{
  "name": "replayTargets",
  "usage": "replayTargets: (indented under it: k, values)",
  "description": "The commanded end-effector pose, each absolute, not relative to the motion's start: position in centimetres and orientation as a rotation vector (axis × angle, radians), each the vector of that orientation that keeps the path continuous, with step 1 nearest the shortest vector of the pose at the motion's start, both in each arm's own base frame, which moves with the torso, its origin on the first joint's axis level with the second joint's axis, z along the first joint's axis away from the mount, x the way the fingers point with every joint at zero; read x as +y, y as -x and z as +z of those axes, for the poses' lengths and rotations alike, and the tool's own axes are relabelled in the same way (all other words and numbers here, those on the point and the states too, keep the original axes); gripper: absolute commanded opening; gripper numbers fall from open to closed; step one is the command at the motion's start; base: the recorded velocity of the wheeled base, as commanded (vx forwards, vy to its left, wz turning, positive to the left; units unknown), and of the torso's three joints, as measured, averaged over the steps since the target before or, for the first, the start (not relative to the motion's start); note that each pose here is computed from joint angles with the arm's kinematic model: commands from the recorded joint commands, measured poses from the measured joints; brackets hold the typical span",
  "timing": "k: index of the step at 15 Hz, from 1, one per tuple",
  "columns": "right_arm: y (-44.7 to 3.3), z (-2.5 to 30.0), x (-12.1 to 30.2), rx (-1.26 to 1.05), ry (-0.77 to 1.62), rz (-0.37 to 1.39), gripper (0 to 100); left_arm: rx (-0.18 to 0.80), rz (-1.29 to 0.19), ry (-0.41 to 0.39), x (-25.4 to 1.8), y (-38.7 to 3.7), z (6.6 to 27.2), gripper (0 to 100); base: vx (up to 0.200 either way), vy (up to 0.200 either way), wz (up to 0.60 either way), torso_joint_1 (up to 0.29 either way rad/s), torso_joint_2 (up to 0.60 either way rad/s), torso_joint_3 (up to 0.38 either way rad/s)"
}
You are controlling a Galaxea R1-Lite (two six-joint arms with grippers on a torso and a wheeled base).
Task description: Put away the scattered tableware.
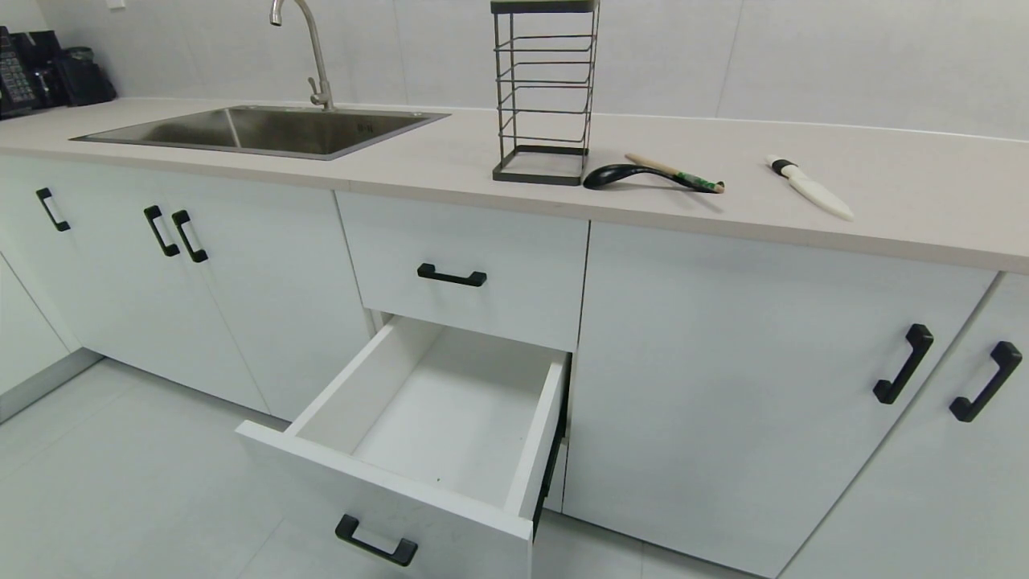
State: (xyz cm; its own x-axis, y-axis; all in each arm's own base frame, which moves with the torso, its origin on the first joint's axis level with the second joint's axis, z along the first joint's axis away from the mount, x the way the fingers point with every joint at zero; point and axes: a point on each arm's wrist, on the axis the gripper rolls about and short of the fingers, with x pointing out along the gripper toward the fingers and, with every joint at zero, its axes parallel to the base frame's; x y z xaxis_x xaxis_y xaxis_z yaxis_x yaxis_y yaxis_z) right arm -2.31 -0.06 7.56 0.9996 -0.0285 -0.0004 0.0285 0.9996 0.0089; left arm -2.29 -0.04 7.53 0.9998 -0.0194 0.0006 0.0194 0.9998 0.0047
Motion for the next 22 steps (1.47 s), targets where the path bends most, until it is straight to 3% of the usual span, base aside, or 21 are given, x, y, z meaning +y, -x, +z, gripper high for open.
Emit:
replayTargets:
  k: [1, 5, 9, 12, 18, 22]
  values:
    - [2.29, 7.56, -0.06, 0.001, -0.009, -0.029, 0, 0.002, -0.018, -0.002, -0.04, 2.28, 7.53, 100, 0.200, 0.000, 0.00, -0.002, 0.01, 0.002]
    - [2.29, 7.56, -0.06, 0.001, -0.009, -0.029, 0, 0.000, -0.017, 0.003, -0.04, 2.28, 7.55, 100, 0.200, 0.000, 0.00, 0.002, 0.00, 0.001]
    - [2.29, 7.54, -0.06, 0.003, -0.009, -0.028, 0, 0.000, -0.017, 0.000, -0.04, 2.28, 7.55, 100, 0.000, 0.000, 0.00, 0.000, 0.00, 0.000]
    - [2.29, 7.54, -0.06, 0.003, -0.009, -0.029, 0, 0.000, -0.017, -0.002, -0.04, 2.28, 7.55, 100, 0.200, 0.000, 0.00, -0.001, 0.00, 0.002]
    - [2.30, 7.60, -0.06, 0.000, -0.008, -0.026, 0, 0.000, -0.017, 0.002, -0.04, 2.28, 7.55, 100, 0.000, 0.000, 0.00, 0.000, 0.00, 0.000]
    - [2.29, 7.56, -0.06, 0.001, -0.008, -0.026, 0, 0.000, -0.017, 0.002, -0.04, 2.28, 7.55, 100, 0.000, 0.000, 0.00, 0.191, -0.09, -0.068]
